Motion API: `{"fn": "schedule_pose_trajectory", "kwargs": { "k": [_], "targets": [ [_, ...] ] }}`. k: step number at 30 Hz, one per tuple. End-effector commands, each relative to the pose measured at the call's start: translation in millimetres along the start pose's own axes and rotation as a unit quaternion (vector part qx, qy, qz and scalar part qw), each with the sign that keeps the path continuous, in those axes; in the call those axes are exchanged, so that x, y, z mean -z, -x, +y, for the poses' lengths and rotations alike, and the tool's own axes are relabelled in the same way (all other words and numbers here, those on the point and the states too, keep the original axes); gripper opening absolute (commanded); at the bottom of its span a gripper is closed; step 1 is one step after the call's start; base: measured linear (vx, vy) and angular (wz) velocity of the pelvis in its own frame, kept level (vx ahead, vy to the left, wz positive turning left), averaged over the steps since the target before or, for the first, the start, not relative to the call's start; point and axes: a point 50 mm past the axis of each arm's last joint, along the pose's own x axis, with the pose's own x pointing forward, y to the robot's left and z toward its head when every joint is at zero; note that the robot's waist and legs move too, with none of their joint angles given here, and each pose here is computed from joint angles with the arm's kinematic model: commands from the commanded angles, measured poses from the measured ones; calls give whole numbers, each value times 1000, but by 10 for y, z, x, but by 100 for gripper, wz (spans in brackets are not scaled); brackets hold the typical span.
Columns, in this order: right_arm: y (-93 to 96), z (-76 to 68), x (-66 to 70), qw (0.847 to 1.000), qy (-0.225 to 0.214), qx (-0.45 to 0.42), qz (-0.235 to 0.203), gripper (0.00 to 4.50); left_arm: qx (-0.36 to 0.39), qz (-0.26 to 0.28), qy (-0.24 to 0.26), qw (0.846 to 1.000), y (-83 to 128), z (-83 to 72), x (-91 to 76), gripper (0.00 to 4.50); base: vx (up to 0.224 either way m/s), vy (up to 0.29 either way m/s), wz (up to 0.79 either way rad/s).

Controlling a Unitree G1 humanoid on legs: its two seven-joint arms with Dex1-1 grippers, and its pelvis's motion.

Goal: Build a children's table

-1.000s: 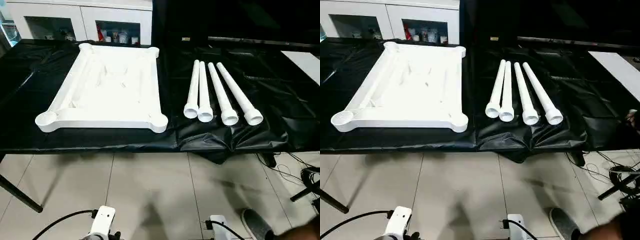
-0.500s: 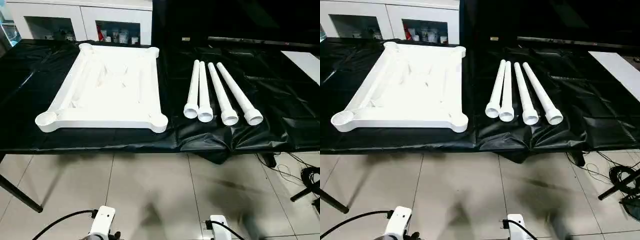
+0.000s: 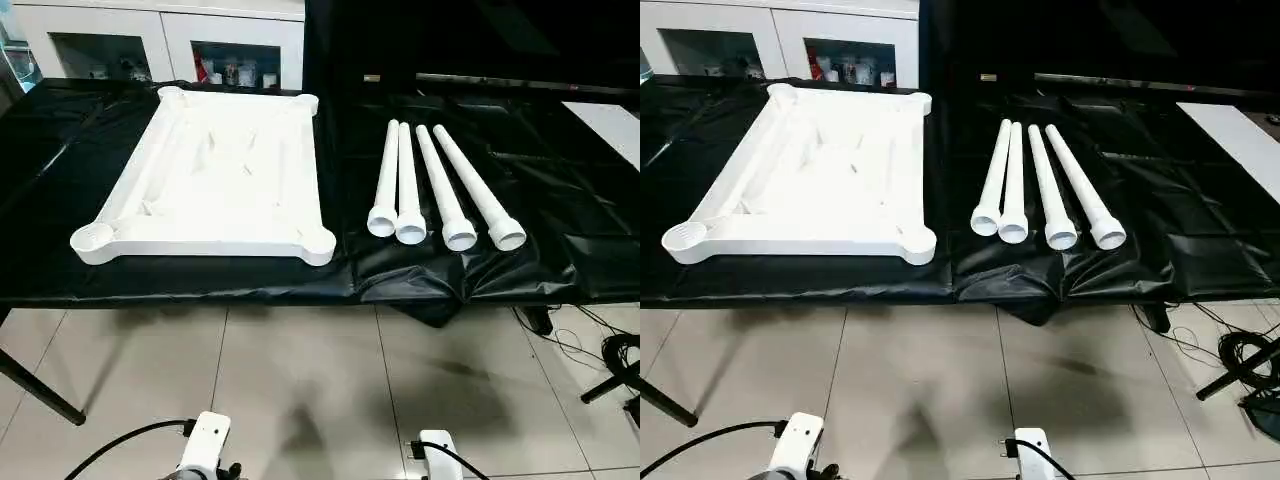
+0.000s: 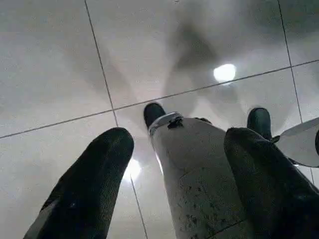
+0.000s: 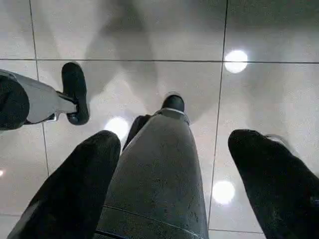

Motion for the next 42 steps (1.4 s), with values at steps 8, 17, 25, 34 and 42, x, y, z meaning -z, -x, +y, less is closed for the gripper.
{"fn": "schedule_pose_trajectory", "kwargs": {
  "k": [8, 17, 25, 34, 42],
  "targets": [
    [4, -22, -22, 1000, -1, 3, -4, 392, 19, 35, 8, 999, -8, -140, 190, 350, 0, 0, 0],
    [4, -22, -22, 1000, -1, 3, -4, 392, 19, 35, 8, 999, -8, -140, 190, 350, 0, 0, 0],
    [4, -22, -22, 1000, -1, 3, -4, 392, 19, 35, 8, 999, -8, -140, 190, 350, 0, 0, 0],
    [4, -22, -22, 1000, -1, 3, -4, 392, 19, 35, 8, 999, -8, -140, 190, 350, 0, 0, 0],
    [4, -22, -22, 1000, -1, 3, -4, 392, 19, 35, 8, 999, -8, -140, 190, 350, 0, 0, 0]
  ]
}}
